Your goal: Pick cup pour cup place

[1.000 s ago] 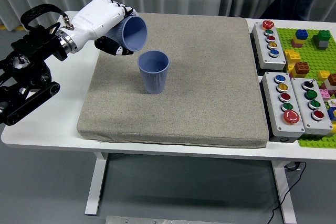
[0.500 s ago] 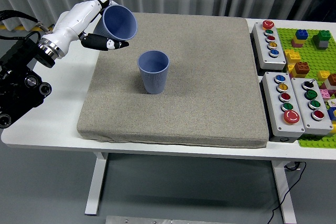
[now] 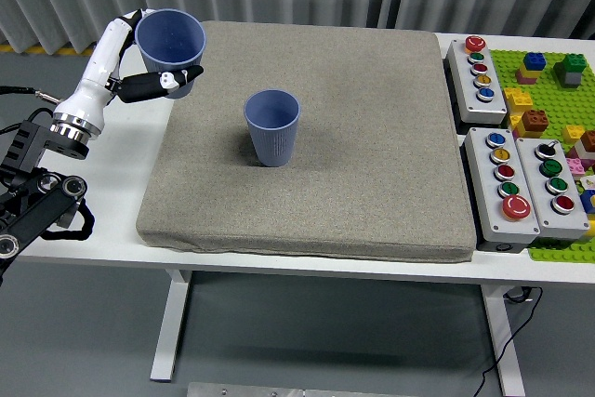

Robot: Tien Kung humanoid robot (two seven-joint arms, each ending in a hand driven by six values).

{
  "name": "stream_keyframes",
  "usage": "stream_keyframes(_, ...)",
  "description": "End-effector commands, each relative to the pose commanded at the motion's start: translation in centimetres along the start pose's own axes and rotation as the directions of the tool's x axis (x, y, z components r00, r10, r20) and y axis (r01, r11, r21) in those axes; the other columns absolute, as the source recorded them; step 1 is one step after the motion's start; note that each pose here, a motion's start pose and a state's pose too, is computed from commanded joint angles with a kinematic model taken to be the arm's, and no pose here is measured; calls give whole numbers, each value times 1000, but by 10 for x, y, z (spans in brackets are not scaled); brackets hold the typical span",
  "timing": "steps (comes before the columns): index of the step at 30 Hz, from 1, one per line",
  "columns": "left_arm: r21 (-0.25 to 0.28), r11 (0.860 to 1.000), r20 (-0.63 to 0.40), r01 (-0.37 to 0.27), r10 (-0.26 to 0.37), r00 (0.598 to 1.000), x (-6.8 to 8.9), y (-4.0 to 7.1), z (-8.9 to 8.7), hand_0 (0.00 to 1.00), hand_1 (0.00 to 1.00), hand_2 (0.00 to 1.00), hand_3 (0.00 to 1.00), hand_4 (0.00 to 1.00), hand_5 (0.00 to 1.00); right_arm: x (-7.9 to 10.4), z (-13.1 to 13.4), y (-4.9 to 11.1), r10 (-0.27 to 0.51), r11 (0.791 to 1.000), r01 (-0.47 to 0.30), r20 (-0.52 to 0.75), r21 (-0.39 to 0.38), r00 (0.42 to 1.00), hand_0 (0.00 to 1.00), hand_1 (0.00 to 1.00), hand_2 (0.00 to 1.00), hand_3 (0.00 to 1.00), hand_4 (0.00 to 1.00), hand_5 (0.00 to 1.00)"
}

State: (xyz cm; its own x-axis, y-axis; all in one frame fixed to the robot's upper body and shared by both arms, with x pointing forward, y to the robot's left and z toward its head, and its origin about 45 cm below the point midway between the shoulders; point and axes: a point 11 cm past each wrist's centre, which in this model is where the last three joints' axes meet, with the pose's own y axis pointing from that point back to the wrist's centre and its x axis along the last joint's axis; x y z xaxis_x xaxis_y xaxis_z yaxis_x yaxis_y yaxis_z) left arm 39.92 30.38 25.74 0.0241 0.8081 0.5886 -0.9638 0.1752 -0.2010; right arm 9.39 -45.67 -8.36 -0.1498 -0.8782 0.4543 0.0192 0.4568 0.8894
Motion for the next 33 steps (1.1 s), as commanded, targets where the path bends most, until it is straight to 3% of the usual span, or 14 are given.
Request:
stream_keyframes(6, 41, 999, -10, 21, -20, 1000, -16, 22, -15, 578, 519, 558, 570, 867, 245, 0, 2, 0, 0, 1000, 0, -2, -4, 1000, 647, 634, 536, 540, 2, 2)
stream_keyframes(17, 73, 997, -69, 23, -18, 997, -32, 46, -22, 582, 530, 565, 578, 867, 249, -1, 4, -1, 1, 1000, -1, 0, -7, 1000, 646, 634, 536, 540, 2, 2)
stream_keyframes(25, 108, 993, -109, 41, -30, 994, -47, 57, -31, 585, 531, 567, 582, 867, 251, 0, 5, -1, 2, 1000, -2, -4, -9, 1000, 646, 634, 536, 540, 2, 2)
stream_keyframes(33, 150, 988, -232, 42, -6, 973, -69, 66, -36, 589, 537, 570, 581, 866, 259, 0, 7, -1, 2, 1000, -2, -6, -11, 1000, 647, 634, 536, 540, 2, 2)
